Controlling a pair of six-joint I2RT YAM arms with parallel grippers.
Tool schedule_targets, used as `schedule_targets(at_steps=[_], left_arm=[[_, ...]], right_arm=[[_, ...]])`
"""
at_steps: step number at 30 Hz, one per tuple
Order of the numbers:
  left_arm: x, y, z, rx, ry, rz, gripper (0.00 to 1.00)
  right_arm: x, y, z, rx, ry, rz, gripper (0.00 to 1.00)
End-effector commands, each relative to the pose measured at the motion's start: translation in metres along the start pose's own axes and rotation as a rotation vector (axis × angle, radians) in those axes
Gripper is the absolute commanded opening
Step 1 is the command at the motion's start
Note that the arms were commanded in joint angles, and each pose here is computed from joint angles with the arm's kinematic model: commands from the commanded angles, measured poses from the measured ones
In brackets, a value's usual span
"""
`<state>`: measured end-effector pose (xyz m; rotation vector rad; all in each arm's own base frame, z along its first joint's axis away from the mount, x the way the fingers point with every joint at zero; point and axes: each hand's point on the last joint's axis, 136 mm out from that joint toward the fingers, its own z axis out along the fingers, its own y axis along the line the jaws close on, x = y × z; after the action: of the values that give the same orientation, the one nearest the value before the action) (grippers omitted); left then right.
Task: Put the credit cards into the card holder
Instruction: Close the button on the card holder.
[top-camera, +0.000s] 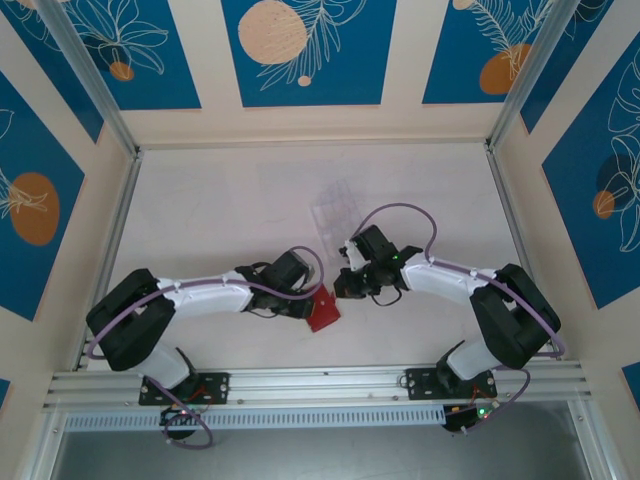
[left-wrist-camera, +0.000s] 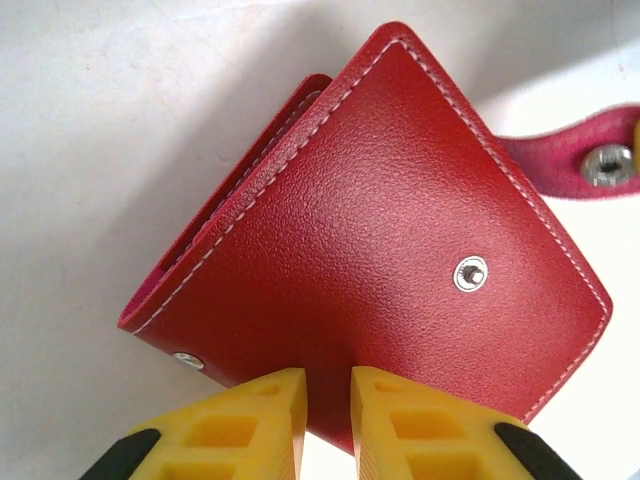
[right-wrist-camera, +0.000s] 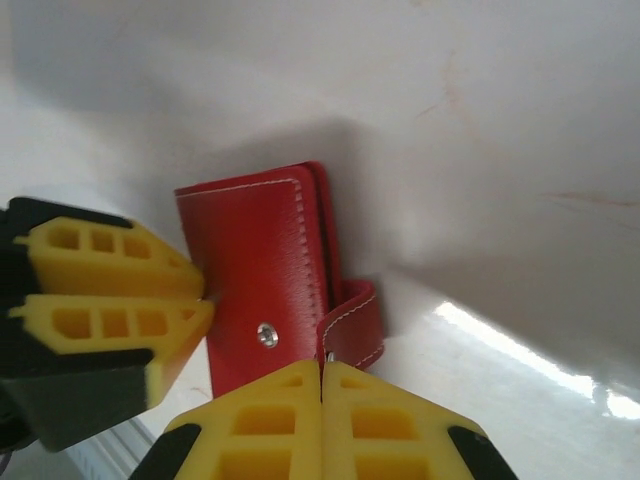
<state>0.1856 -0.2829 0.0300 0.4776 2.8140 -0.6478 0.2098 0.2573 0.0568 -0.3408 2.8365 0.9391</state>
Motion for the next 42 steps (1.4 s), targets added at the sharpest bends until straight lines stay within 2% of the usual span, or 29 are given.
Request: schedule_targets(at_steps=[1,25,42], left_arm=[[0.014,0.007,0.010,-0.026,0.039,-0.005,0.19],[0.011,0.003,0.012,-0.017,0.041,0.003,0.19],[0.010,0.003,0.012,-0.016,0.037,0.003,0.19]], right_arm=[[0.005,0.018,-0.001,-0.060,0.020,-0.038,0.00],[0.009,0.037,0.032,-0.143,0.094,-0.031,0.00],[0.034,-0.003,0.050,0.043,0.150,0.012,0.00]])
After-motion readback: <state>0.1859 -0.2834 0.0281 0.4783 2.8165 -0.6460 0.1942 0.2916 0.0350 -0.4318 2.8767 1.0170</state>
